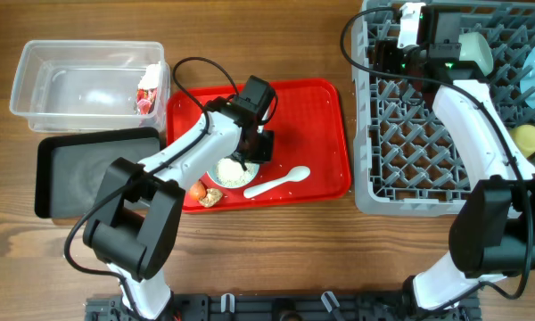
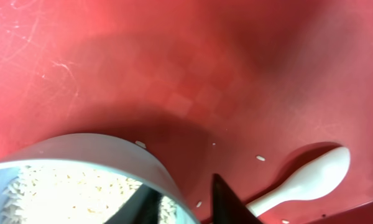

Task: Sort waste into correct bins and load items into the dishwasher rack
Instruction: 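Grasp the blue rice bowl rim with the left gripper and lift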

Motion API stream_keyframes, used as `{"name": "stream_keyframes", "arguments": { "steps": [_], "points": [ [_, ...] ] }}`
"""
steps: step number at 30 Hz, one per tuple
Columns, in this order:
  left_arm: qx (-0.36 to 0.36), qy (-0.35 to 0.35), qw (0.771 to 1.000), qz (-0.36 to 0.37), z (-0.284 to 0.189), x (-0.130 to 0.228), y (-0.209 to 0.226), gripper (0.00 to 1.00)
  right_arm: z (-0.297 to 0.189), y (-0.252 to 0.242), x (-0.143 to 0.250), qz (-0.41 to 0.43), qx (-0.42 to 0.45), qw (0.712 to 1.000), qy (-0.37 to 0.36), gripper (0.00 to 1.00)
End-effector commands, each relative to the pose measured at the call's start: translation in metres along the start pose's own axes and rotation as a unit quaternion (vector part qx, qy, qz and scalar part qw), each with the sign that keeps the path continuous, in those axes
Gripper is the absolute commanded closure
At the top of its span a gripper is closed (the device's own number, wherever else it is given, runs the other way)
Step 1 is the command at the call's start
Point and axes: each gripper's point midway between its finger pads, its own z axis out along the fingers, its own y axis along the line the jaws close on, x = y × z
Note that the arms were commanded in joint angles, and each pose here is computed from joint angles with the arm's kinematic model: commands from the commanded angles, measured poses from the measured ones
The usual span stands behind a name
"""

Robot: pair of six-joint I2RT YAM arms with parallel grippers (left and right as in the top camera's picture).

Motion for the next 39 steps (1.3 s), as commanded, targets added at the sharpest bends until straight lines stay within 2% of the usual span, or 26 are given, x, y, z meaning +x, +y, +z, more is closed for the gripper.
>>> {"name": "stream_keyframes", "arguments": {
  "steps": [1,3,5,13,21,27,39],
  "points": [
    [-0.007,0.008,1.0,0.001,0.009,0.004,0.003,0.83,-0.008,0.004,-0.009,0.004,-0.008,1.0,-0.013,0.33],
    [-0.007,0.009,1.0,0.001,0.009,0.004,0.003,0.92,-0.008,0.004,-0.009,0.004,-0.008,1.0,-0.013,0.33],
    [-0.008,0.011,1.0,0.0,0.009,0.005,0.004,0.96,-0.008,0.004,-0.009,0.004,-0.008,1.0,-0.013,0.33],
    [-0.028,0.0,1.0,0.0,0.002,0.001,0.01,0.96,-0.008,0.003,-0.009,0.004,-0.008,1.0,-0.013,0.33],
    [-0.069,-0.036,0.997,0.0,-0.033,-0.009,0.022,0.96,-0.008,0.004,-0.009,0.004,-0.008,1.0,-0.013,0.33],
    [-0.068,-0.073,0.995,-0.011,-0.067,-0.016,0.029,0.96,-0.008,0.004,-0.009,0.004,-0.008,1.0,-0.013,0.34],
    [-0.071,-0.121,0.981,-0.133,-0.135,-0.018,0.112,0.96,-0.008,0.003,-0.009,0.004,-0.008,1.0,-0.013,0.34]
  ]
}}
